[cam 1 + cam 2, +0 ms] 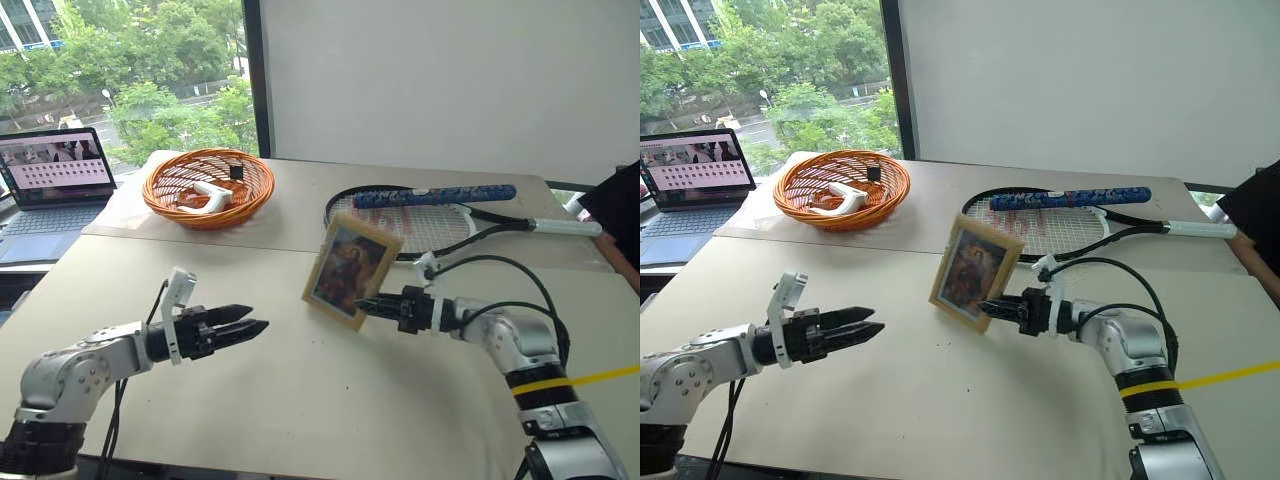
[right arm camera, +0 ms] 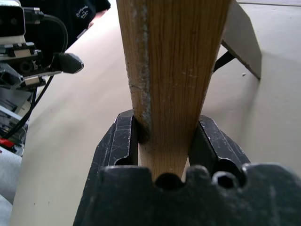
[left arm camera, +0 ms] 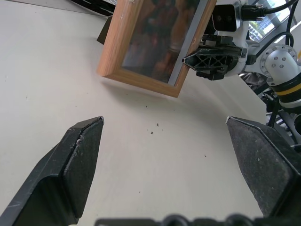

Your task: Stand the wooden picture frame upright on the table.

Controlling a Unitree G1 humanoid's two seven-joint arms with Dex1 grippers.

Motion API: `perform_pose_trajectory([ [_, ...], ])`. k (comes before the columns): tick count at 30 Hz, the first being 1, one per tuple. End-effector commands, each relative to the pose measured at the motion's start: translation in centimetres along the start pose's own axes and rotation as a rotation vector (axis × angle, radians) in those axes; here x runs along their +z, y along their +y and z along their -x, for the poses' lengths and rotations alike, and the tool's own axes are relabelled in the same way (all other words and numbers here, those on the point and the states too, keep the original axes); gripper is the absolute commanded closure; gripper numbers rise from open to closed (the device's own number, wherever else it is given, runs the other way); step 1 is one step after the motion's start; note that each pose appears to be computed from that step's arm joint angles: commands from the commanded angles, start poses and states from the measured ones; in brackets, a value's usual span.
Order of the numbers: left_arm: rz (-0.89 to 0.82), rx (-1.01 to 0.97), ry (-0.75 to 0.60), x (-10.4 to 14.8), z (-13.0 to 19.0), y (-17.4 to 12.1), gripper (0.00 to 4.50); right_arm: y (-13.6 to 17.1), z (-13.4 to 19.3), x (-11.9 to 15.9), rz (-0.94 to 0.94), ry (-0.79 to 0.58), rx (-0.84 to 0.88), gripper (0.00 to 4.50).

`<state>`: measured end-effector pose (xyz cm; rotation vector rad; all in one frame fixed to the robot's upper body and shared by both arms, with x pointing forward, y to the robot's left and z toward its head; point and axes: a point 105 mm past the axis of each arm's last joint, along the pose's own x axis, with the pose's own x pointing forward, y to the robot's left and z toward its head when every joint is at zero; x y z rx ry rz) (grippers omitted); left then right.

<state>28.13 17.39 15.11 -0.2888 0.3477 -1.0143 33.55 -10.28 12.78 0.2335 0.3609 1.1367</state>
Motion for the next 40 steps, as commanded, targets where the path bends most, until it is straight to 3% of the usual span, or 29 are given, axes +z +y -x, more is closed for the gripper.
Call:
perform_pose_trajectory([
  [1, -0.018, -0.017, -0.013, 0.5, -0.2, -0.1, 0.00, 0.9, -0.3, -1.1, 0.041, 0.056, 0.023, 3.29],
  [7, -0.028, -0.015, -0.011, 0.3, -0.3, 0.0, 0.00, 1.5, -0.8, -2.0, 0.169, 0.104, 0.004, 3.30],
  [9, -0.033, -0.014, -0.009, 0.3, -0.4, 0.0, 0.00, 1.4, -0.8, -1.8, 0.183, 0.092, -0.006, 2.29],
  [16, -0.051, -0.021, -0.006, 0.5, -0.3, 0.4, 0.00, 0.8, 1.0, -0.1, 0.126, 0.021, -0.046, 0.05],
  [23, -0.125, 0.038, -0.032, 0.6, -0.1, 1.3, 0.00, 1.0, 6.0, -0.2, 0.123, -0.012, -0.101, 0.05],
  [25, -0.227, 0.169, -0.059, 0.5, 0.3, 2.8, 0.00, 2.6, 7.9, -0.5, 0.256, 0.001, -0.099, 0.05],
  [28, -0.334, 0.301, -0.065, 0.2, 0.8, 4.2, 0.00, 3.1, 9.6, 0.1, 0.471, -0.041, -0.255, 0.05],
  [34, -0.559, 0.391, -0.005, -0.6, 0.7, 5.0, 0.00, 1.2, 11.2, -1.0, 0.487, -0.094, -0.553, 0.05],
  [40, -0.560, 0.363, -0.022, -0.5, -0.4, 4.5, 0.00, 1.3, 10.8, -2.9, 0.441, -0.076, -0.594, 0.05],
])
